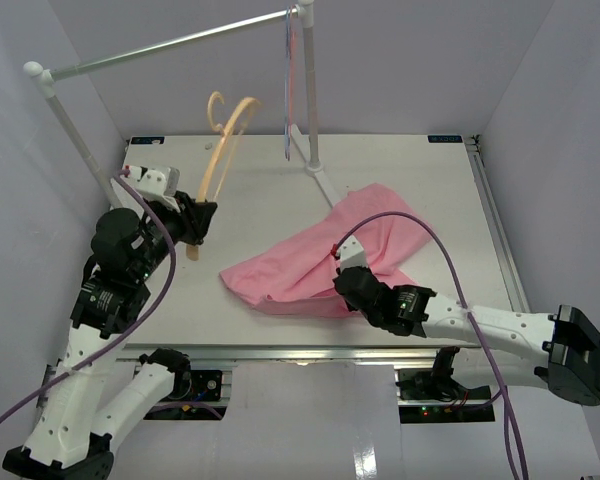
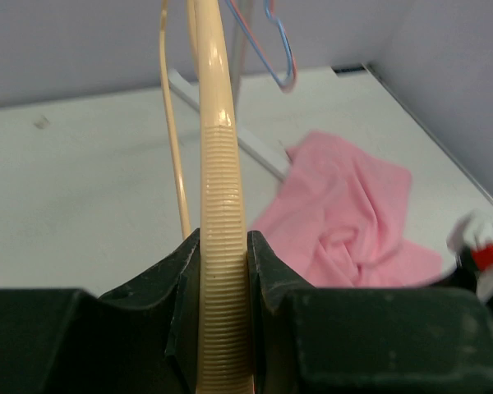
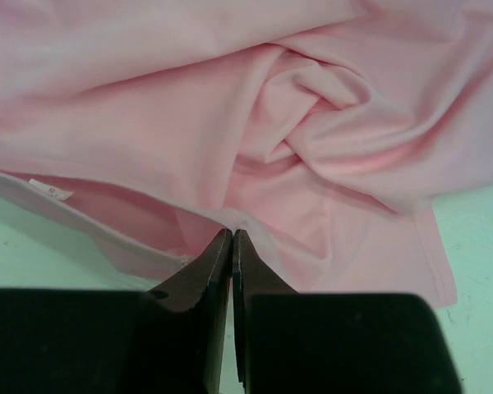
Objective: Place the t-shirt on the hanger
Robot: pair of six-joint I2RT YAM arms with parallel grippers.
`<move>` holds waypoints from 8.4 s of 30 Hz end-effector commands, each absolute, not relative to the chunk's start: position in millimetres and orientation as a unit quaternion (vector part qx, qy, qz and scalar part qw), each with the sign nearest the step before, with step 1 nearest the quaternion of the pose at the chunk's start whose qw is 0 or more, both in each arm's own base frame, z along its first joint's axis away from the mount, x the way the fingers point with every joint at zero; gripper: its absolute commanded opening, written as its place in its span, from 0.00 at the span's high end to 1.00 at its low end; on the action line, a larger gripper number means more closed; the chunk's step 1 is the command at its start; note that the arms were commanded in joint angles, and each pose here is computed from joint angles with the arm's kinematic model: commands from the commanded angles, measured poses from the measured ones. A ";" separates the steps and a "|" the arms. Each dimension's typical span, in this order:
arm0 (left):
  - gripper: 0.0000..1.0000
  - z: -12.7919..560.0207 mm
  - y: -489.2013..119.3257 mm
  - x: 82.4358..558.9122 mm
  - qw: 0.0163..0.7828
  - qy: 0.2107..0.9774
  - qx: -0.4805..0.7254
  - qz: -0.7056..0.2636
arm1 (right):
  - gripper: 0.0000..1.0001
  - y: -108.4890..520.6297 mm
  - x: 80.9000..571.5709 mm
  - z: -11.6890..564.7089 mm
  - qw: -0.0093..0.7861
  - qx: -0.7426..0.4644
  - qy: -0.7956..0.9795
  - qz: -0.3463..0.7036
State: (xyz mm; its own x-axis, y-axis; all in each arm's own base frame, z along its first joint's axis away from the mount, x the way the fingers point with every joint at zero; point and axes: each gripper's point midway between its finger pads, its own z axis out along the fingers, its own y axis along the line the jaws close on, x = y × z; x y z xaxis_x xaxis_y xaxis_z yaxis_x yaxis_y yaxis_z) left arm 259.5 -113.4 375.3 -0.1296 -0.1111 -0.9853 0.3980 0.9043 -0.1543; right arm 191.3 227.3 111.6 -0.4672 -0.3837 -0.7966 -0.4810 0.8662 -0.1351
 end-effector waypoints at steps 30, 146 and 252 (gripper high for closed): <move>1.00 260.1 -177.1 100.6 0.415 0.743 0.254 -0.459 | 0.92 179.9 254.4 158.4 0.466 -0.102 0.877 0.058; 1.00 269.7 -244.1 147.2 0.420 0.603 0.348 -0.582 | 0.49 274.7 208.8 322.5 0.476 -0.318 0.754 0.323; 0.45 332.6 -253.1 205.8 0.524 0.607 0.233 -0.550 | 0.92 246.0 173.2 300.9 0.491 -0.569 0.592 0.291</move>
State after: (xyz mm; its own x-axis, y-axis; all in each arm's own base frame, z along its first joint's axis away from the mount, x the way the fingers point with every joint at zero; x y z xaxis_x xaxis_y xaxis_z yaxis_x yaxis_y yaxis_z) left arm 172.6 -256.5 323.9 -0.3857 -0.2927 -0.8750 0.8965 0.1050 -0.4303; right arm 155.6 245.5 277.3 0.0979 -0.4520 -0.8866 -0.9870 0.0703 -0.1448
